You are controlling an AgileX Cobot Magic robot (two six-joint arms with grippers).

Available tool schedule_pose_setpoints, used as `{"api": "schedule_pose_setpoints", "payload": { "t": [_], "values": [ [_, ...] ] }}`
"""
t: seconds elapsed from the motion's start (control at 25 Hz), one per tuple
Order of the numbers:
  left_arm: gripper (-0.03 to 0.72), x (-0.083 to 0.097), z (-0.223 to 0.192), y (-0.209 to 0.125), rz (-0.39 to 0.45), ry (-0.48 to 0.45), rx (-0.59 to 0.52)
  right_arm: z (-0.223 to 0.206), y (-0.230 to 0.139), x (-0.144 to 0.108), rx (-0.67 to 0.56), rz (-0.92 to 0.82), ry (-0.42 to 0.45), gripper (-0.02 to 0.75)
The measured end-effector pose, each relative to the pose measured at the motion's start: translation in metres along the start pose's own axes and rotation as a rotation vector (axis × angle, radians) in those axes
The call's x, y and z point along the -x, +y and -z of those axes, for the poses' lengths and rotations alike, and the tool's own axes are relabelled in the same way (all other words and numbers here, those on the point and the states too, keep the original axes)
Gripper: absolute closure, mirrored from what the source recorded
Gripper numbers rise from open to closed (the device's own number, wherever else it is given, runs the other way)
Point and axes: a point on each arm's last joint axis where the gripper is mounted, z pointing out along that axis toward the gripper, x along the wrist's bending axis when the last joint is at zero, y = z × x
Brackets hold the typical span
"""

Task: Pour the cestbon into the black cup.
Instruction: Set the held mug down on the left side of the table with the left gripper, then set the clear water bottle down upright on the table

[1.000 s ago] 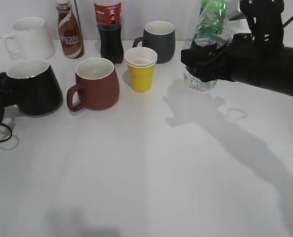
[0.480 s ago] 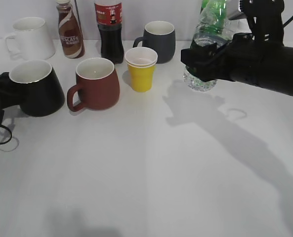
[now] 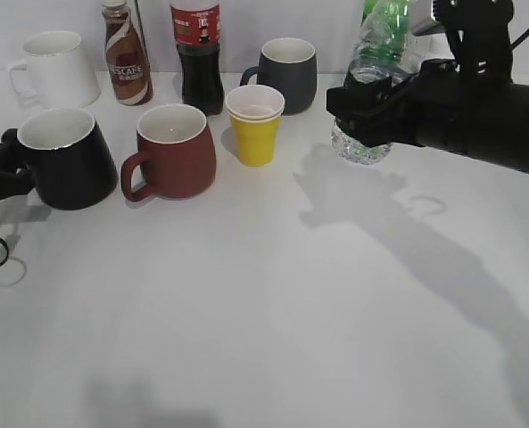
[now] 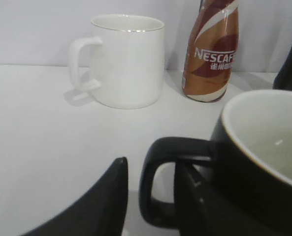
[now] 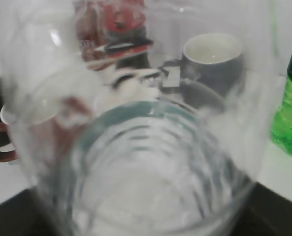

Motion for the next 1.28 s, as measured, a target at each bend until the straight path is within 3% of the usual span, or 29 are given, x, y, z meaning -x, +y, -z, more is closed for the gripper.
{"api": "schedule_pose_setpoints", "payload": {
  "t": [0.32, 0.68, 0.92, 1.08, 1.28],
  "values": [
    [0.440, 0.004, 0.024, 0.006, 0.002, 0.003, -0.001, 0.000, 0.003, 0.004, 0.026, 0.013, -0.049, 0.281],
    [0.440, 0.008, 0.053, 0.004, 0.007, 0.005, -0.030, -0.007, -0.007, 0.035, 0.061, 0.022, -0.215, 0.281],
    [0.440, 0.011, 0.070, 0.013, 0.002, 0.002, -0.003, -0.030, -0.043, 0.049, 0.055, 0.032, -0.216, 0.281],
    [0.440, 0.013, 0.076, 0.024, -0.005, -0.003, 0.046, -0.039, -0.069, 0.054, -0.020, 0.065, -0.220, 0.281],
    [0.440, 0.016, 0.080, 0.032, -0.017, -0.022, 0.083, -0.043, -0.077, 0.056, -0.031, 0.097, -0.216, 0.281]
  ]
}}
